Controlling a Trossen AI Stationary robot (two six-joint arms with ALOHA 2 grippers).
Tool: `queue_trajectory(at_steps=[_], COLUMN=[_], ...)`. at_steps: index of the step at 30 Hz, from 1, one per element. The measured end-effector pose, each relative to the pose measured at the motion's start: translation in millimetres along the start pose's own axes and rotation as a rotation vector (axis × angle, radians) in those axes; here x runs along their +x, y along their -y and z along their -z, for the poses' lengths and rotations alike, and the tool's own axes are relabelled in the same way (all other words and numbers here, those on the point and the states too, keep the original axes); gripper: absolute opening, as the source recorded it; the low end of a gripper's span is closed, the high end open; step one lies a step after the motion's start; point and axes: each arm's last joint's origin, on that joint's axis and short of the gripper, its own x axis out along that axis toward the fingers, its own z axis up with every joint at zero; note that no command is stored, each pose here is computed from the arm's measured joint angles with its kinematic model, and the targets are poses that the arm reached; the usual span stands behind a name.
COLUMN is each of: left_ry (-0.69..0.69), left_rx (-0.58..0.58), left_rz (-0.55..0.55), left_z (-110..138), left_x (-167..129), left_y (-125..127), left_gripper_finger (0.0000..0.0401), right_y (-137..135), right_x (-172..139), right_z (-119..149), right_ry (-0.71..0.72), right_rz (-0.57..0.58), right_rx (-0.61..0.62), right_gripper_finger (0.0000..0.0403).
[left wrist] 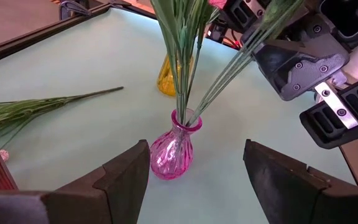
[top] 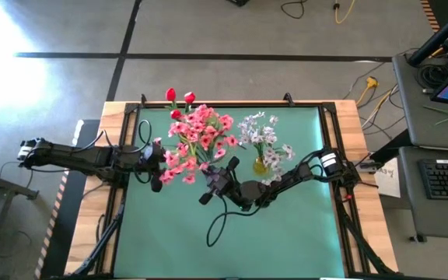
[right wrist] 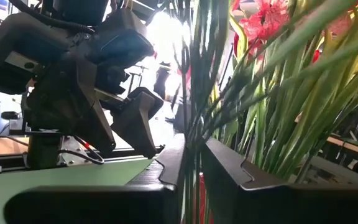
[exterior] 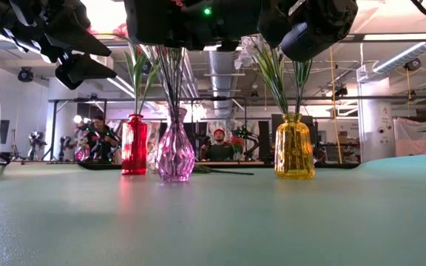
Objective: Sort flowers into vase by color
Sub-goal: Put the pink flower into the purple vase
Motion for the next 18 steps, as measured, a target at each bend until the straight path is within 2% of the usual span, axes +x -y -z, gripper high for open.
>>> queue_trajectory(at_steps=[9,18], left_ry=[-0.014,-0.017], left_rx=[0.003,0.004], left_rz=[-0.006,-0.007], left_z=[1,2], left_x=[0,0], left_y=[-1,-1], left_gripper_finger=[0.0249,0.0249], right_y=[-2,-6], right_x=[-5,-12], right_z=[-1,-3], right_ry=[-0.037,-0.048], right_rz=[0.053,0.060], right_rx=[-0.031,-0.029], right_gripper_finger=[0.0096,0.0142])
